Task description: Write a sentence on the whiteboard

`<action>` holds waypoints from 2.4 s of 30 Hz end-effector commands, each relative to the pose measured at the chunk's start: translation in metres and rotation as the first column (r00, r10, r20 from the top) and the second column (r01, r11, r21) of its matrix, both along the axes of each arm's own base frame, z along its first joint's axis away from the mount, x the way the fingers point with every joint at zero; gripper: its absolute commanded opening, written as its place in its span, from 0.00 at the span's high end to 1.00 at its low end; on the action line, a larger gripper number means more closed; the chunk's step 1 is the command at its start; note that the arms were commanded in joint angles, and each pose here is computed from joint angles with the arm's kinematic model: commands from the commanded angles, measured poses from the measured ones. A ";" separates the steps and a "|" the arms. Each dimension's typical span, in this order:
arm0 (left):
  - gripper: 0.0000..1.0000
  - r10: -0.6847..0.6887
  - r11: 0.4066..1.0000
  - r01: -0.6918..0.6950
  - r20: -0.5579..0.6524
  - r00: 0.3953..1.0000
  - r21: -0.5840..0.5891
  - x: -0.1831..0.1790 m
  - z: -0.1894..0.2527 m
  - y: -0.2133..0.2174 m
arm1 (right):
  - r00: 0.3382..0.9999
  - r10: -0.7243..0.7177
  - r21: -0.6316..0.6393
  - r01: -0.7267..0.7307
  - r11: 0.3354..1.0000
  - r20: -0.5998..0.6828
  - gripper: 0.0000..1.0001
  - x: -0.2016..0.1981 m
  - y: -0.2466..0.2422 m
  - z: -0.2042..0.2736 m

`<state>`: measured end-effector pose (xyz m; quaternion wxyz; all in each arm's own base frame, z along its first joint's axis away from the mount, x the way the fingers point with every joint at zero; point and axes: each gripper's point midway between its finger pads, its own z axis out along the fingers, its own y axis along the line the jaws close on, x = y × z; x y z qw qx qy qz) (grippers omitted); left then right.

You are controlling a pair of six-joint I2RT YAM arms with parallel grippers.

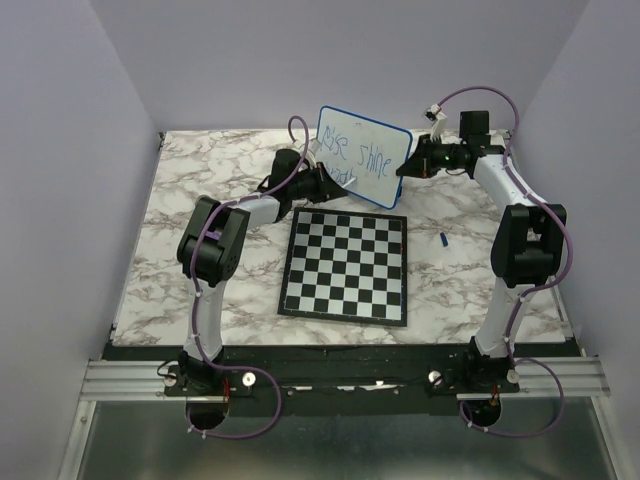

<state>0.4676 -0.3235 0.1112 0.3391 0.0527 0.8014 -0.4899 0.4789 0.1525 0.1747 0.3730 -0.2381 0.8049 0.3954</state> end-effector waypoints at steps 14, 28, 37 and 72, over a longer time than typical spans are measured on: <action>1.00 0.010 1.000 -0.009 -0.018 1.000 0.025 0.008 -0.012 -0.004 | 0.999 0.034 0.024 -0.033 0.999 -0.019 1.00 -0.006 0.006 -0.004; 1.00 -0.039 0.999 0.039 -0.026 0.999 0.010 0.002 -0.010 -0.017 | 0.999 0.033 0.024 -0.033 0.999 -0.022 1.00 -0.005 0.006 -0.005; 1.00 -0.064 0.998 0.064 -0.028 0.998 0.005 -0.004 -0.009 -0.023 | 0.999 0.034 0.025 -0.034 0.999 -0.022 1.00 -0.006 0.006 -0.004; 1.00 -0.009 0.998 0.013 0.050 0.999 -0.067 0.003 0.035 -0.007 | 0.999 0.033 0.024 -0.033 0.999 -0.019 1.00 -0.006 0.006 -0.003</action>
